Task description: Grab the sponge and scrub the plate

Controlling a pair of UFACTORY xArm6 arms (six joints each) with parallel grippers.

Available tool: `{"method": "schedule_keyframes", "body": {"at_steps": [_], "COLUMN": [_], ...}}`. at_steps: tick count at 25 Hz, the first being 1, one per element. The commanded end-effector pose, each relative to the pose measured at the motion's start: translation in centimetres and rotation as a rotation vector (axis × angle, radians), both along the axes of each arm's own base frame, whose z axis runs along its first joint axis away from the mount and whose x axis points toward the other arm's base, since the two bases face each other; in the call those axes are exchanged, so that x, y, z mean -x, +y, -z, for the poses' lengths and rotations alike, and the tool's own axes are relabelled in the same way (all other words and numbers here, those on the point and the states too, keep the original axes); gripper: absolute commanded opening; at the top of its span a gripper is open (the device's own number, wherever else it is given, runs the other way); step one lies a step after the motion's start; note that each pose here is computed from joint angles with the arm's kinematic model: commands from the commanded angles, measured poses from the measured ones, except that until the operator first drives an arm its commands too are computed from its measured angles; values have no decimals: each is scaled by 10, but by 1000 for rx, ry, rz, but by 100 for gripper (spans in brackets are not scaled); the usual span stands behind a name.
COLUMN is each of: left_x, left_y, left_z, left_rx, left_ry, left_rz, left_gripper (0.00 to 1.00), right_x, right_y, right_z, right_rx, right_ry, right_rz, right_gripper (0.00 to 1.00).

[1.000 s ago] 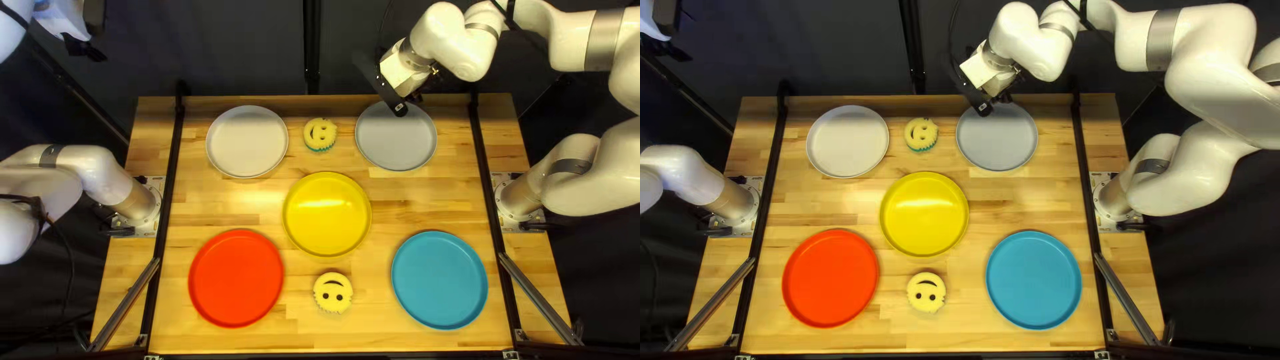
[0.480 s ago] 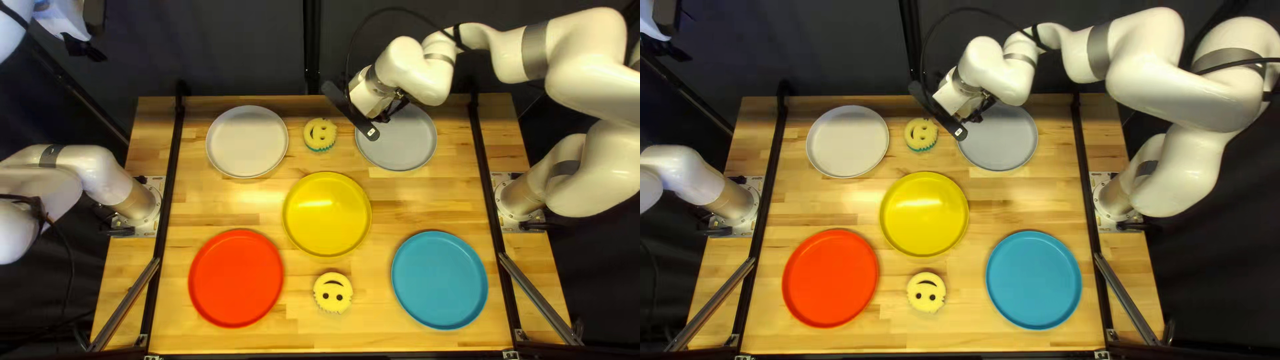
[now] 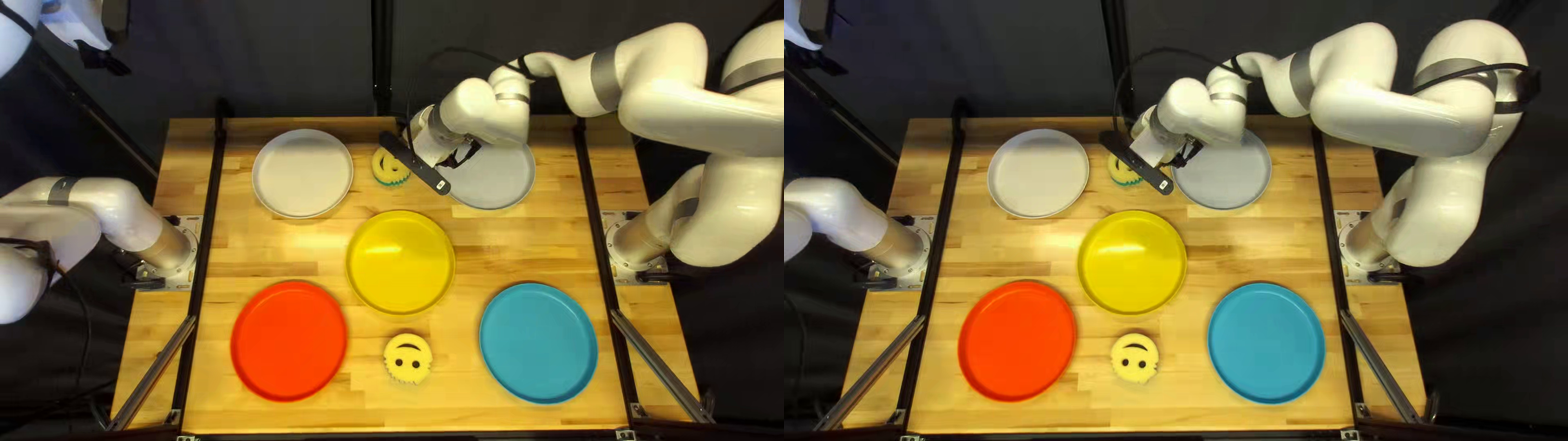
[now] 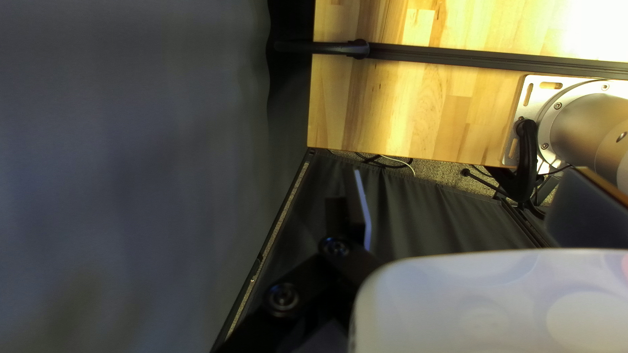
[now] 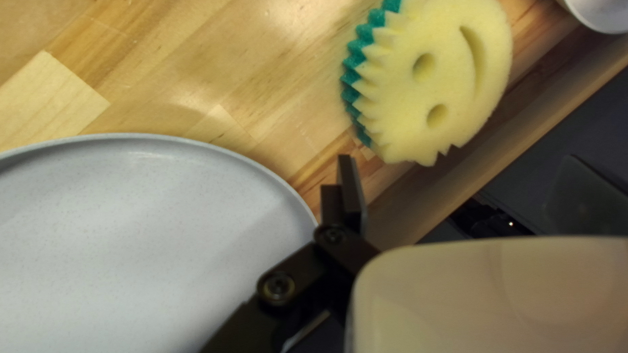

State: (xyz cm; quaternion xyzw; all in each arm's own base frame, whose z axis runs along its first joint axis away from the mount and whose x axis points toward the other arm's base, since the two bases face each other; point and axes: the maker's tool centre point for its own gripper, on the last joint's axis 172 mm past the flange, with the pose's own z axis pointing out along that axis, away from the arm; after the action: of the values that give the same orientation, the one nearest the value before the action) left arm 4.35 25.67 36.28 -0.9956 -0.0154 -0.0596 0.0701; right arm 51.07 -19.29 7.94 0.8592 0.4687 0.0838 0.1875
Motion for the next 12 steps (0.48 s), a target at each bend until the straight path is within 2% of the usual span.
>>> {"method": "schedule_keyframes", "body": {"at_steps": [1, 7, 12], "left_x": [0, 0, 0], "left_y": [0, 0, 0], "left_z": [0, 0, 0], "left_rx": [0, 0, 0], "left_ry": [0, 0, 0], "left_rz": [0, 0, 0], "left_gripper": [100, 100, 100], "right_x": [0, -6, -4], "right_y": [3, 10, 11], "right_z": [14, 28, 20], "right_rx": [8, 6, 9], "right_ry": [-16, -26, -26], "right_rz": [-8, -12, -7], "right_gripper": [100, 100, 100]}}
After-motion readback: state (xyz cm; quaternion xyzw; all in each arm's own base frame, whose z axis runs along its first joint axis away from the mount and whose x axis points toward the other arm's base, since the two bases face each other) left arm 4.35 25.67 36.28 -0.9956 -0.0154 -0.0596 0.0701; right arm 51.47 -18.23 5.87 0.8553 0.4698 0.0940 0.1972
